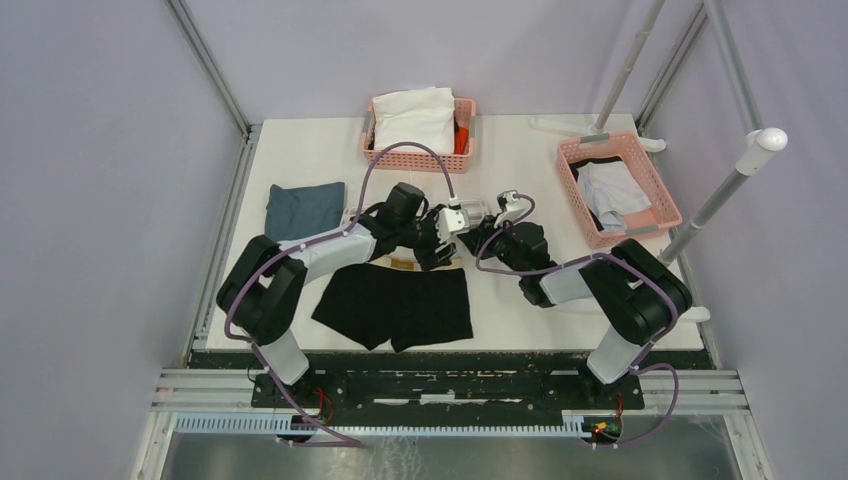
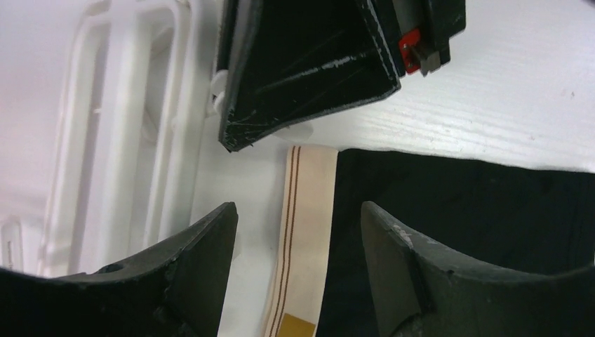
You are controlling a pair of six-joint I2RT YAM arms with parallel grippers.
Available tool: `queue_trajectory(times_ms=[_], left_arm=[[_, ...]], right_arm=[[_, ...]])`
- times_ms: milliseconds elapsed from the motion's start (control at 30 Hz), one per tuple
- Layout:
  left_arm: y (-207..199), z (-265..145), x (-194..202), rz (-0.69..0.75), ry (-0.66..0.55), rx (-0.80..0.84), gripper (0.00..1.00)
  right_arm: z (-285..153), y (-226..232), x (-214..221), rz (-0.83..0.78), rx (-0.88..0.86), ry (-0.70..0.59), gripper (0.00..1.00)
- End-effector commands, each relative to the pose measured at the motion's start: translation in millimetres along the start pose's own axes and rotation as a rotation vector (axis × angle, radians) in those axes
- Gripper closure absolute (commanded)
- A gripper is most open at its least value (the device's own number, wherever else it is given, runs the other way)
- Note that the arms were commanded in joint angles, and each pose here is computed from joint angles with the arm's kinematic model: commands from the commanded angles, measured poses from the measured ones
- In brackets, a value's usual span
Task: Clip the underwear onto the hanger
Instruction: Clamp the underwear onto the hanger.
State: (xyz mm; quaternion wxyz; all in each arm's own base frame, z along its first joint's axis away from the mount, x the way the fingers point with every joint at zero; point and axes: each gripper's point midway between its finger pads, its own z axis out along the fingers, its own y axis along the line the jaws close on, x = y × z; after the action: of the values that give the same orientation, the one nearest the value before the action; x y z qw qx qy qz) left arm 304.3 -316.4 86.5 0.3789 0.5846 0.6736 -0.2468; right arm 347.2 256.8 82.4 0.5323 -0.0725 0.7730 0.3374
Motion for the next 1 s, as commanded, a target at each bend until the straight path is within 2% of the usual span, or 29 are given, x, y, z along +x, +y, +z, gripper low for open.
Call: queue_trajectory(times_ms=[0, 333, 833, 967], left_arm=[[-0.2, 3.4, 8.0, 0.079, 0.04, 0.062, 0.28], [15.0, 24.7, 23.2, 0.079, 0.084, 0.038, 0.28], [15.9, 31.7, 40.1, 0.078, 0.145, 0.053, 0.27], [19.8, 30.6, 33.1, 0.083, 0.127, 0.028, 0.27]], right_arm=[[4.8, 23.7, -44.0, -0.037, -0.077, -0.107, 0.99], [-0.8, 22.7, -46.6, -0.074, -0.06, -0.089, 0.99], [-2.9, 24.9, -47.3, -0.081, -0.066, -0.078, 0.99], [-4.6, 24.6, -47.3, -0.09, -0.064, -0.076, 0.99]])
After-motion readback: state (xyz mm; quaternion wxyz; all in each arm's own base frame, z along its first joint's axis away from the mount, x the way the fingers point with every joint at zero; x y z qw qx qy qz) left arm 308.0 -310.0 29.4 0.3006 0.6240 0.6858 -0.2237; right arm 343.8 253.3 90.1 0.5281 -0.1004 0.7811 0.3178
